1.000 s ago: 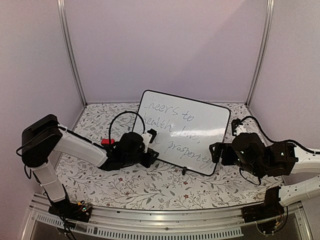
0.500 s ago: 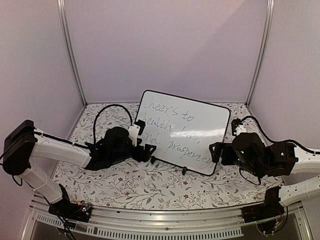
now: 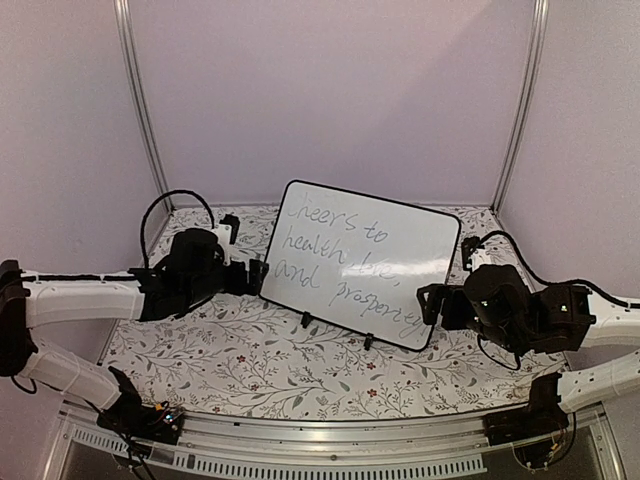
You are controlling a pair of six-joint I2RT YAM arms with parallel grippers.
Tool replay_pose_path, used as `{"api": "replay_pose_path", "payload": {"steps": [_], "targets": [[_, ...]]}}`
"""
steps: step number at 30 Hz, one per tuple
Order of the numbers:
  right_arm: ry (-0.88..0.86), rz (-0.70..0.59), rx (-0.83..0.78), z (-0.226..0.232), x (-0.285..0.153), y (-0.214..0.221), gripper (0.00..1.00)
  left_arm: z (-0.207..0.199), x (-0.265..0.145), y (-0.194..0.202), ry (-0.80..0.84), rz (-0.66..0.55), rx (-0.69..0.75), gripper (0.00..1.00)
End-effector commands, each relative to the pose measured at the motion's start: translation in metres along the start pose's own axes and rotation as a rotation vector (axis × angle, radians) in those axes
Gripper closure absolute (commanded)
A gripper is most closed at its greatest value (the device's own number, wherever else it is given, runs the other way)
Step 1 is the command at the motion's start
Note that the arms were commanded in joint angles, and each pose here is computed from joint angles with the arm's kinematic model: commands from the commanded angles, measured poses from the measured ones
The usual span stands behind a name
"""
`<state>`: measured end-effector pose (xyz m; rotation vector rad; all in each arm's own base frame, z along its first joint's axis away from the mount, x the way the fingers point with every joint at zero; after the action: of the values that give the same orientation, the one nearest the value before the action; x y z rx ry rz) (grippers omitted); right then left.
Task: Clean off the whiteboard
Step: Adjust the whiteboard eraser at the center of the board.
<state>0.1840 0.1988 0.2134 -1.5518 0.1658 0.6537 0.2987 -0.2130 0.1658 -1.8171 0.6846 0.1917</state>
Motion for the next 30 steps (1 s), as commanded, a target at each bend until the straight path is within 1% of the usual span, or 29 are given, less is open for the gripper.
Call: {"api": "replay_pose_path", "payload": {"steps": [1,5,7,14,18,23,30], "targets": [[0.018,-0.017,-0.008,-0.004,0.001,0.001,0.01,0.037,-0.006,-0.03,-0.16,0.0,-0.098,0.0],[0.01,-0.025,-0.002,-0.006,0.0,0.002,0.01,0.064,-0.001,-0.045,-0.272,0.026,-0.208,0.0],[0.004,-0.027,0.002,-0.006,-0.001,0.003,0.01,0.074,0.007,-0.051,-0.301,0.045,-0.245,0.0],[-0.016,-0.041,0.015,-0.008,-0.005,0.003,0.01,0.097,0.048,-0.058,-0.395,0.155,-0.309,0.0],[-0.026,-0.036,0.019,-0.008,-0.006,0.004,0.01,0.11,0.07,-0.059,-0.4,0.209,-0.351,0.0],[-0.032,-0.035,0.03,-0.011,-0.008,0.007,0.01,0.116,0.092,-0.045,-0.38,0.281,-0.337,0.0],[-0.045,-0.04,0.039,-0.01,-0.008,0.006,0.01,0.125,0.113,-0.011,-0.389,0.386,-0.329,0.0]]}}
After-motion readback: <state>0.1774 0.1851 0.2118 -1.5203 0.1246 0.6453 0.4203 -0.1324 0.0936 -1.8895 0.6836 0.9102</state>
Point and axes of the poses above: each gripper's point midway between its finger pads, its own x axis out along the fingers, its own z axis along the line the jaws close on, y = z × x, the point moved 3 cm from there along -x, back along the fingers, and after that the axes turned 15 degrees about -x, right-handed, at the moved point
